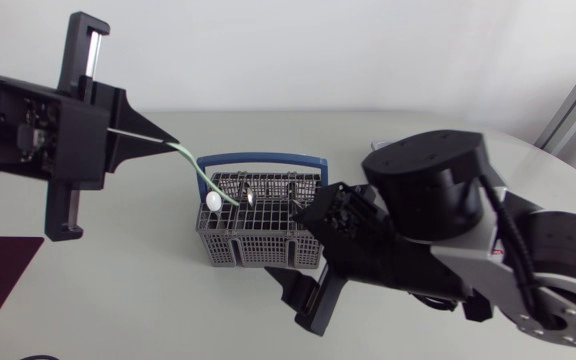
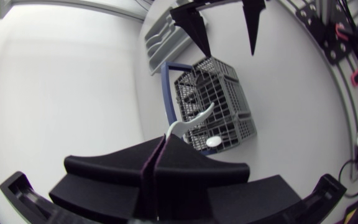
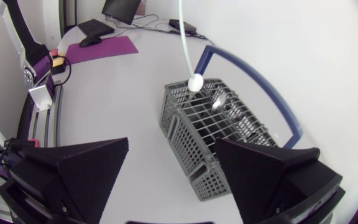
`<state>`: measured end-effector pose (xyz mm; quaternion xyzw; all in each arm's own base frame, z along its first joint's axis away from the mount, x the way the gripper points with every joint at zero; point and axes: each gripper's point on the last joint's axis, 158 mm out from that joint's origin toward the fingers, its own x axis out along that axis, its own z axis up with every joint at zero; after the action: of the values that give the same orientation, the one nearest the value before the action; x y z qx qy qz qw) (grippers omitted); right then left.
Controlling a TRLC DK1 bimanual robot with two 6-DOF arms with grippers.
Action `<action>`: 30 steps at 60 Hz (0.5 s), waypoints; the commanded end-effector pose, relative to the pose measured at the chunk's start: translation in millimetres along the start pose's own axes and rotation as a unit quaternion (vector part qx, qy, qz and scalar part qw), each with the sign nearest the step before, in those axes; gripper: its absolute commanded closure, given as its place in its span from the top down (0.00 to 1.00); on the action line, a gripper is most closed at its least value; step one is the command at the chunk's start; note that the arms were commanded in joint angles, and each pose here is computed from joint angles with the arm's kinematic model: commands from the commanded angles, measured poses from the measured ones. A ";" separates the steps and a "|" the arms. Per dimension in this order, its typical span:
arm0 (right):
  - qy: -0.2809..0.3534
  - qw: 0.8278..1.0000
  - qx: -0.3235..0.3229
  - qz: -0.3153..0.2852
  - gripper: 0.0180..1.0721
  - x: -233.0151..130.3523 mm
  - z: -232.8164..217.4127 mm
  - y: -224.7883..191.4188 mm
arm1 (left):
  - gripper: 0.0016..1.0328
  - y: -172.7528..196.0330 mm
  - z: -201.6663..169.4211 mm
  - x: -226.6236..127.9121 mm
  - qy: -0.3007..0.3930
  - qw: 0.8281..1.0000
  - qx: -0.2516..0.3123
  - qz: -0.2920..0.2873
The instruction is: Unload the cutlery basket into the drawer organizer.
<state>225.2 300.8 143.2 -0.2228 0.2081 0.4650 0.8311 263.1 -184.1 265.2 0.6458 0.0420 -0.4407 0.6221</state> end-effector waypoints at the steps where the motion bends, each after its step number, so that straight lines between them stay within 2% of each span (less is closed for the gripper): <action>1: -0.002 1.000 -0.006 -0.014 0.95 -8.8 -6.4 -4.3 | 0.14 7.9 15.2 1.1 -0.016 0.996 -0.091 -0.003; 5: -0.012 1.000 -0.007 -0.025 0.95 -15.6 -3.3 -8.1 | 0.14 3.3 24.6 12.1 -0.023 0.987 -0.157 -0.022; 10: -0.021 0.999 -0.015 -0.043 0.95 -22.1 -1.1 -13.5 | 0.14 -1.5 36.5 27.2 -0.026 0.967 -0.250 -0.047; 15: -0.030 0.998 -0.022 -0.059 0.95 -27.9 1.1 -18.1 | 0.14 -2.9 45.0 36.7 -0.025 0.946 -0.317 -0.062; 16: -0.033 0.997 -0.024 -0.065 0.95 -28.9 1.3 -19.4 | 0.14 -2.6 45.9 40.8 -0.023 0.936 -0.346 -0.068; 17: -0.034 0.997 -0.026 -0.068 0.95 -29.9 1.4 -20.6 | 0.14 -2.6 45.9 40.8 -0.023 0.935 -0.347 -0.068; 18: -0.035 0.996 -0.030 -0.074 0.95 -31.4 1.5 -21.9 | 0.14 -4.1 49.6 44.2 -0.023 0.926 -0.369 -0.075; 19: -0.036 0.996 -0.030 -0.075 0.95 -31.8 1.8 -22.2 | 0.14 -4.4 49.6 44.7 -0.023 0.926 -0.370 -0.076; 20: -0.037 0.995 -0.035 -0.080 0.95 -33.1 1.3 -23.1 | 0.14 -4.5 51.6 48.4 -0.022 0.916 -0.393 -0.079; 21: -0.037 0.995 -0.038 -0.083 0.94 -33.5 0.5 -23.5 | 0.14 -4.3 51.6 49.5 -0.021 0.914 -0.397 -0.079; 22: -0.039 0.994 -0.044 -0.088 0.92 -35.0 0.5 -23.9 | 0.14 -4.7 52.6 54.0 -0.022 0.901 -0.425 -0.085; 30: -0.042 0.991 -0.064 -0.111 0.89 -39.5 -2.8 -28.9 | 0.14 -5.8 66.5 64.4 -0.040 0.855 -0.504 -0.116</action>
<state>233.0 264.2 177.1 -0.2550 0.1231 0.3963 0.8734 260.8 -257.2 222.2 0.2873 0.2856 -0.4596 0.7903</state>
